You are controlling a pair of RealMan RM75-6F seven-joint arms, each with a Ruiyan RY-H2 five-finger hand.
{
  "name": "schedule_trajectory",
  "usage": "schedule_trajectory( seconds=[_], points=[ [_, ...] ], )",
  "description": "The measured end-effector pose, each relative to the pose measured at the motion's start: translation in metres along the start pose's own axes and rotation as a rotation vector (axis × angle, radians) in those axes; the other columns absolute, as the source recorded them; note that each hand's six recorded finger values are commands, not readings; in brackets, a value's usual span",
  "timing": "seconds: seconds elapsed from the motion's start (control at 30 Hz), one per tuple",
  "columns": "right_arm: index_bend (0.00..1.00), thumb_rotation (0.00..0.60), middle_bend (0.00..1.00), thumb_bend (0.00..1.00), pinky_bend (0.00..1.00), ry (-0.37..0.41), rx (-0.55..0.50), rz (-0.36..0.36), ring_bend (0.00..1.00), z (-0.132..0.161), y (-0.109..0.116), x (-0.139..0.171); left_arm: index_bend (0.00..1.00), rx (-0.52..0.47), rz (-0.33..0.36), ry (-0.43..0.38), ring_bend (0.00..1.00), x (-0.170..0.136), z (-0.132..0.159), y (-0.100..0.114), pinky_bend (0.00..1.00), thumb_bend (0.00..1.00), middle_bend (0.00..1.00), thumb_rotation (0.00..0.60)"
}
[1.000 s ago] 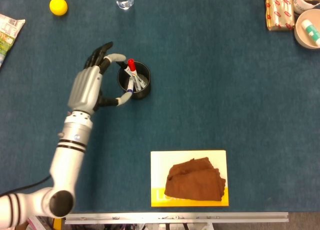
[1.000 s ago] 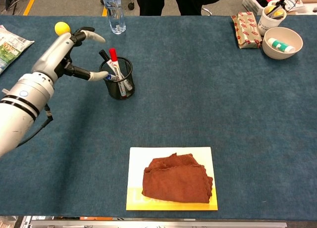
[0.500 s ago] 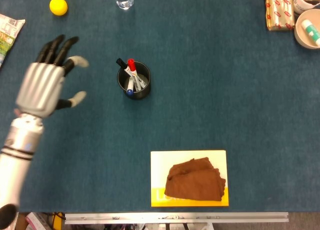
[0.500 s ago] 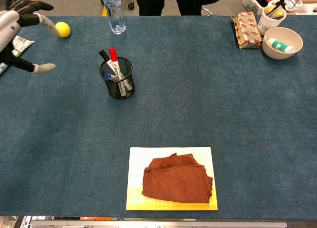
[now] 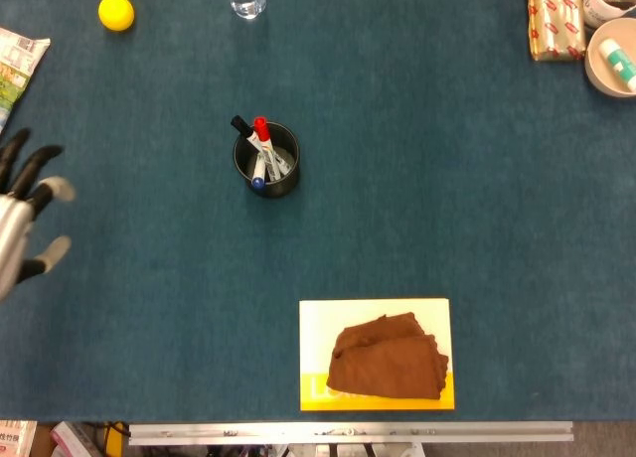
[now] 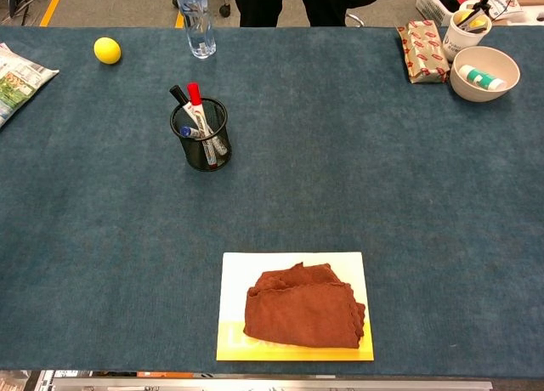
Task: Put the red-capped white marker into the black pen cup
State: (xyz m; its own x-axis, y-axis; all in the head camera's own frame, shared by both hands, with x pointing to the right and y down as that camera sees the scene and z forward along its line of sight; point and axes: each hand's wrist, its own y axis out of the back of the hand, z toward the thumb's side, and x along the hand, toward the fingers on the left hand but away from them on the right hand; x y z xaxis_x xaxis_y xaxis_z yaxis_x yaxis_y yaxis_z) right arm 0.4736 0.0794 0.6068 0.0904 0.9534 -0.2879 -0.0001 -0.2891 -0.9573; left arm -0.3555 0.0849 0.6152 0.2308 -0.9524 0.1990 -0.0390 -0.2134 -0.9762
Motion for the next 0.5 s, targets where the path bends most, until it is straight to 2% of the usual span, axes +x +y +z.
schedule_trajectory(
  seconds=[0.17,0.5],
  points=[
    [0.29,0.600,0.23,0.00,0.20,0.000,0.010,0.004,0.09,0.001,-0.002,0.000,0.46,-0.037,0.015,0.056,0.07,-0.016,-0.018,0.001,0.19,0.16,0.22,0.600],
    [0.29,0.600,0.23,0.00,0.20,-0.017,0.016,0.033,0.09,-0.004,-0.009,-0.004,0.47,-0.112,0.012,0.104,0.07,-0.016,-0.030,0.000,0.22,0.16,0.23,0.600]
  ],
)
